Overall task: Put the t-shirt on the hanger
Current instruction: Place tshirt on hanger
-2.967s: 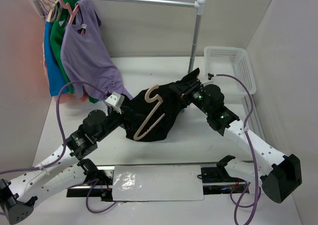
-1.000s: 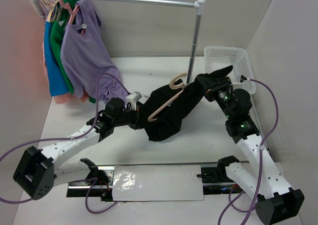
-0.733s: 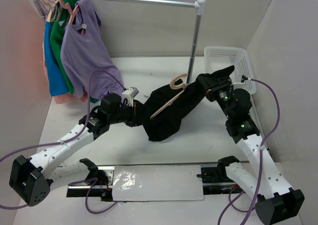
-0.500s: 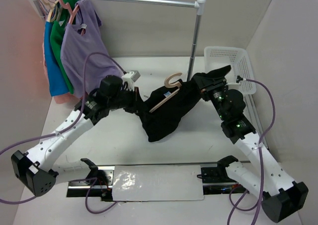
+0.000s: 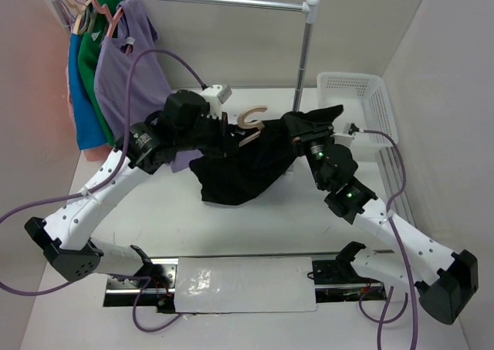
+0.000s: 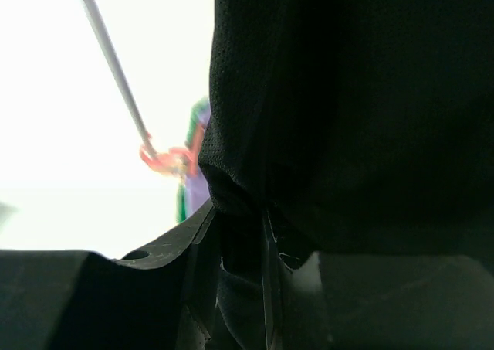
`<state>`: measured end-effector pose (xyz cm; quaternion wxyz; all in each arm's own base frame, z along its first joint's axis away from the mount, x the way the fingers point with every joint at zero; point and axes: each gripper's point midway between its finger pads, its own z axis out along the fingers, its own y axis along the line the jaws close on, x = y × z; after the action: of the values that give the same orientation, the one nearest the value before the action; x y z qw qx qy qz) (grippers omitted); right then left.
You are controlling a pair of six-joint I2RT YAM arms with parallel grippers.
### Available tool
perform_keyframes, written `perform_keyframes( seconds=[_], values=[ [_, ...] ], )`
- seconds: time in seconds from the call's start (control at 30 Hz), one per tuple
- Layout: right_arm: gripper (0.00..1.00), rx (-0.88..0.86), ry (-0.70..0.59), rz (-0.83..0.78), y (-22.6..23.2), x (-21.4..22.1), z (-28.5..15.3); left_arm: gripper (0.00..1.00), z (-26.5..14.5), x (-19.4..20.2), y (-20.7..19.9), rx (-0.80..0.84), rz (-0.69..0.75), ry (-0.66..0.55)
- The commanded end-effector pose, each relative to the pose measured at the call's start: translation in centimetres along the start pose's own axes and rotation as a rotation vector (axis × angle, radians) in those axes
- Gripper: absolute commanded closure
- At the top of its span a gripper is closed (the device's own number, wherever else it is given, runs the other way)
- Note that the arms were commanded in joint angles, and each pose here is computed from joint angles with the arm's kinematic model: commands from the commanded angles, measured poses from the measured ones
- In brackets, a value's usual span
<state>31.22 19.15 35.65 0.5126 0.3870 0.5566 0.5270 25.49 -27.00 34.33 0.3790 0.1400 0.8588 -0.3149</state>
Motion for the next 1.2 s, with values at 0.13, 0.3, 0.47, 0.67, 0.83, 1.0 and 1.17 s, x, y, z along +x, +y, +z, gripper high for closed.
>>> perform_keyframes(
  seconds=[0.13, 0.3, 0.47, 0.67, 0.83, 1.0, 1.17],
  values=[
    [1.00, -0.125, -0.187, 0.189, 2.6, -7.0, -2.1, 1.00, 1.6, 3.5, -1.0, -0.063, -0.015, 0.034],
    [1.00, -0.115, -0.211, 0.208, 1.4, -8.6, -2.6, 1.00, 2.5, 5.6, -5.0, 0.002, 0.043, 0.065],
    [1.00, -0.145, -0.204, 0.213, 1.3, -10.0, -3.1, 0.51, 1.2, 5.7, -7.3, 0.135, 0.100, 0.048],
    [1.00, -0.215, -0.230, 0.211, 3.2, -13.1, -5.2, 0.14, -2.9, 3.1, -2.2, -0.011, 0.064, -0.115],
    [1.00, -0.230, -0.245, 0.204, 3.7, -14.6, -5.9, 0.17, -2.8, 5.1, 2.9, -0.061, -0.062, -0.166],
    [1.00, -0.232, -0.223, 0.211, 4.0, -14.4, -5.5, 0.20, -0.2, 9.7, 2.6, 0.111, -0.164, -0.149],
    [1.00, -0.242, -0.212, 0.220, 4.6, -14.3, -5.4, 0.25, 2.2, 9.4, 1.8, 0.165, -0.187, -0.151]
  ],
)
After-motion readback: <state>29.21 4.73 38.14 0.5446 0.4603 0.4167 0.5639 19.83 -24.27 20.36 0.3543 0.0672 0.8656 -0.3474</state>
